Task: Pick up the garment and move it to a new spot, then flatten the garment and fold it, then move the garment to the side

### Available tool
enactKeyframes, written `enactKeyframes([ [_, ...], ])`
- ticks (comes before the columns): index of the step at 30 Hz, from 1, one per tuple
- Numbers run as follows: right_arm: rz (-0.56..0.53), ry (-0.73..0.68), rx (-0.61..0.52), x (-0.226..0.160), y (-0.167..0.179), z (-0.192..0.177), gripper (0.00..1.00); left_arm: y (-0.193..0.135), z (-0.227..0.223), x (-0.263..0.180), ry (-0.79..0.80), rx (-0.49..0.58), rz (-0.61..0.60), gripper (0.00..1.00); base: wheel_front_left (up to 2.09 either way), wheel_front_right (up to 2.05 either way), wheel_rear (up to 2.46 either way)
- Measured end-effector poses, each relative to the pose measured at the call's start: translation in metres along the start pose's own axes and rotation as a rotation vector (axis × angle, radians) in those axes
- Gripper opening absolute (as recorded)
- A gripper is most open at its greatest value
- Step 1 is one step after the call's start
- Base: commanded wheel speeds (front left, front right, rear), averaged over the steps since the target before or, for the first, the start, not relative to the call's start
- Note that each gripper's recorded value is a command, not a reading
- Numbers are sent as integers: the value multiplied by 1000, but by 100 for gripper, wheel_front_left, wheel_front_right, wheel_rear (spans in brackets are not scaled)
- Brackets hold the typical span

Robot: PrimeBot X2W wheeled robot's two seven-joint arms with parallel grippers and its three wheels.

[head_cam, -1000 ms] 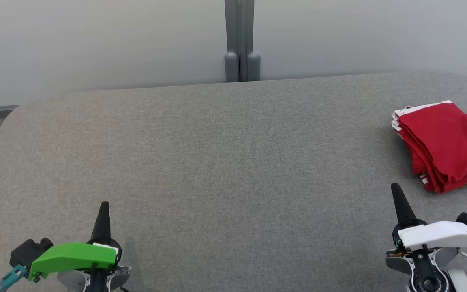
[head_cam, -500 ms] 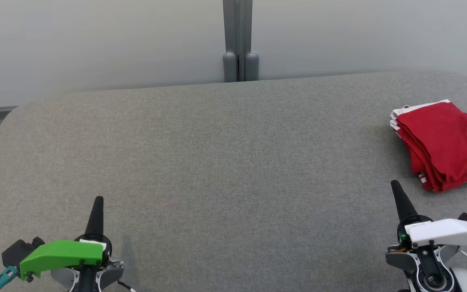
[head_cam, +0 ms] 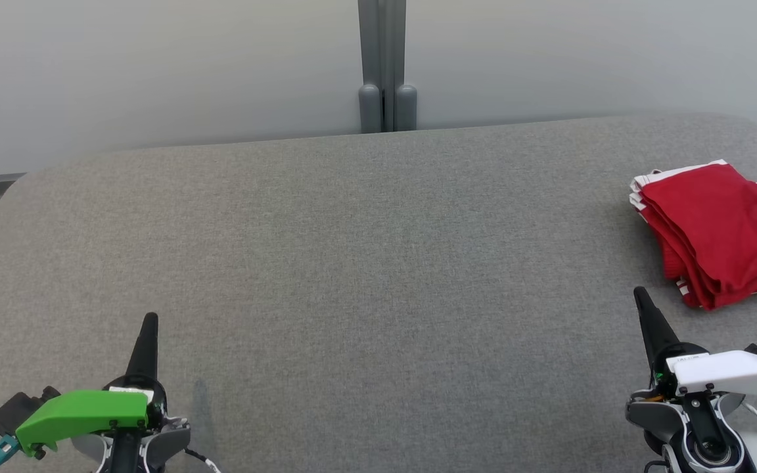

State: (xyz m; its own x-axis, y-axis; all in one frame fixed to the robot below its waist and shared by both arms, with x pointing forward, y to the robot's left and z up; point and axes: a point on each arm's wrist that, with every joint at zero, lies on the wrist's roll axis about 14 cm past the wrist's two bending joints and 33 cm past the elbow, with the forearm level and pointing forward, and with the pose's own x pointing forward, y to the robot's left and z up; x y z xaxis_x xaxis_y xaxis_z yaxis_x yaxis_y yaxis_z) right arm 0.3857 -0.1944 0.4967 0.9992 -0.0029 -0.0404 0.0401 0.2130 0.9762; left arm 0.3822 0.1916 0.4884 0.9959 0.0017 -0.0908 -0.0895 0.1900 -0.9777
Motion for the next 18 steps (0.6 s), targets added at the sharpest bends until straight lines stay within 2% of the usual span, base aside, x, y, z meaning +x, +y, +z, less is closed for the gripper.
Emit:
enactKeyframes([
  [18, 23, 0, 130, 3, 6, 4, 0, -11, 7, 3, -3, -115, -49, 0, 0, 0, 0],
])
